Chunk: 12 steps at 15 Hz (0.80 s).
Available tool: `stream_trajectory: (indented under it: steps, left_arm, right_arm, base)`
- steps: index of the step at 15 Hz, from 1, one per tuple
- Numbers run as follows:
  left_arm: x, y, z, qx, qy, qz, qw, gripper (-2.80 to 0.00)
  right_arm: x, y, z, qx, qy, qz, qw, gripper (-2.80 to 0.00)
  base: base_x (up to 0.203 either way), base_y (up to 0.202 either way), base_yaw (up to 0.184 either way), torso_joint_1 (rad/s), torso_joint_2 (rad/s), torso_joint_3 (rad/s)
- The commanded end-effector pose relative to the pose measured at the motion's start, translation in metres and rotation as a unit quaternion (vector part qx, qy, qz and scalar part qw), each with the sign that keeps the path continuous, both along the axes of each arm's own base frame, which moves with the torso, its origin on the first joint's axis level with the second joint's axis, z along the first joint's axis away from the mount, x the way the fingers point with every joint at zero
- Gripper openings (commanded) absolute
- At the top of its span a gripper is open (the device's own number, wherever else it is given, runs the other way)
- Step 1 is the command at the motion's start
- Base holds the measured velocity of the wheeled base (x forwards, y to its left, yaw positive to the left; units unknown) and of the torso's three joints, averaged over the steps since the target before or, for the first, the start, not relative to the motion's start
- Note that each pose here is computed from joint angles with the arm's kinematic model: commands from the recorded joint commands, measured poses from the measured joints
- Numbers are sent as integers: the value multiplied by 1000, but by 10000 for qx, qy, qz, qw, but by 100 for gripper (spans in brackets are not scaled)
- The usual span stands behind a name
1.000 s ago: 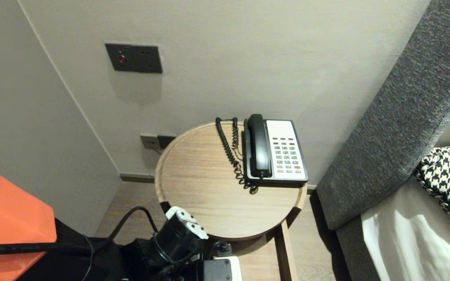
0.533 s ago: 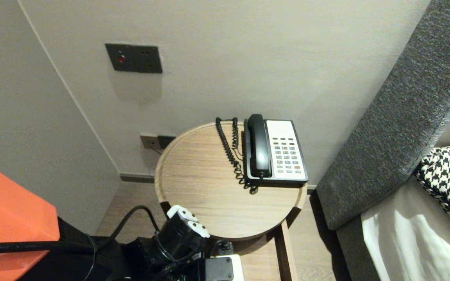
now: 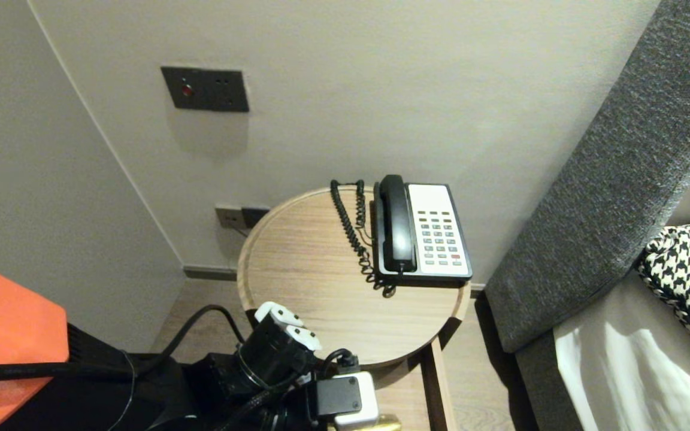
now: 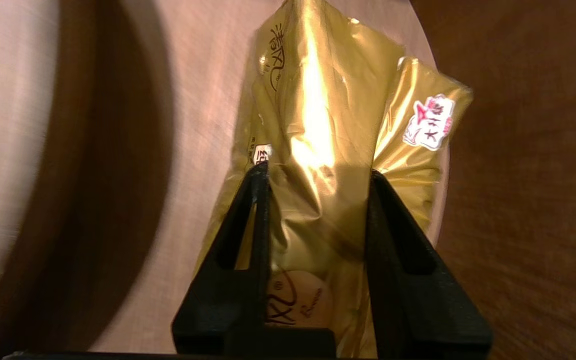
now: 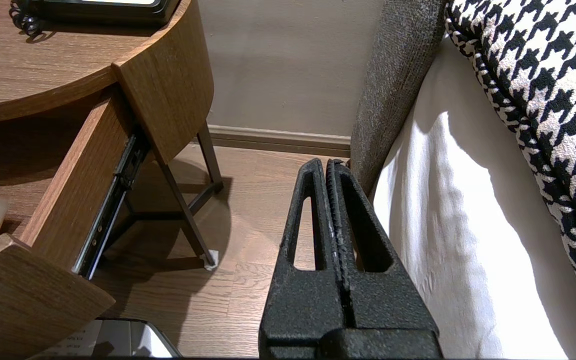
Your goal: Take the tissue out of the drawer one by one and place them on the table
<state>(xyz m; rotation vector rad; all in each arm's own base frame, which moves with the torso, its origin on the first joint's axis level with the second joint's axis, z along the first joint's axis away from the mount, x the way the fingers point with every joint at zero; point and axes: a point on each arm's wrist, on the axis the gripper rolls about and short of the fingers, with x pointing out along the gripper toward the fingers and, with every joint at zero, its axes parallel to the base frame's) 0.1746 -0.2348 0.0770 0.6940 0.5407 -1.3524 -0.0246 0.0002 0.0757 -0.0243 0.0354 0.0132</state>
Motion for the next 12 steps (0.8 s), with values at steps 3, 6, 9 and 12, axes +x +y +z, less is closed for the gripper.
stream_trajectory:
  steps: [3, 6, 9, 12]
  left_arm:
    - [2, -2, 18, -288, -165, 81, 9994, -280]
    - [1, -1, 22, -331, -199, 83, 9992, -280]
    - [0, 0, 28, -412, -267, 72, 9988, -280]
    - [-2, 2, 39, -530, -333, 74, 9980, -280]
  right_arm:
    - [0, 0, 0, 0, 7, 5, 10000, -280]
    - [0, 0, 0, 0, 8, 5, 10000, -280]
    - [0, 0, 0, 0, 14, 5, 10000, -280]
    - [0, 0, 0, 0, 12, 4, 10000, -280]
  base:
    - [0, 0, 0, 0, 0, 0]
    - [0, 0, 0, 0, 0, 0]
    - [0, 0, 0, 0, 0, 0]
    - [0, 0, 0, 0, 0, 0]
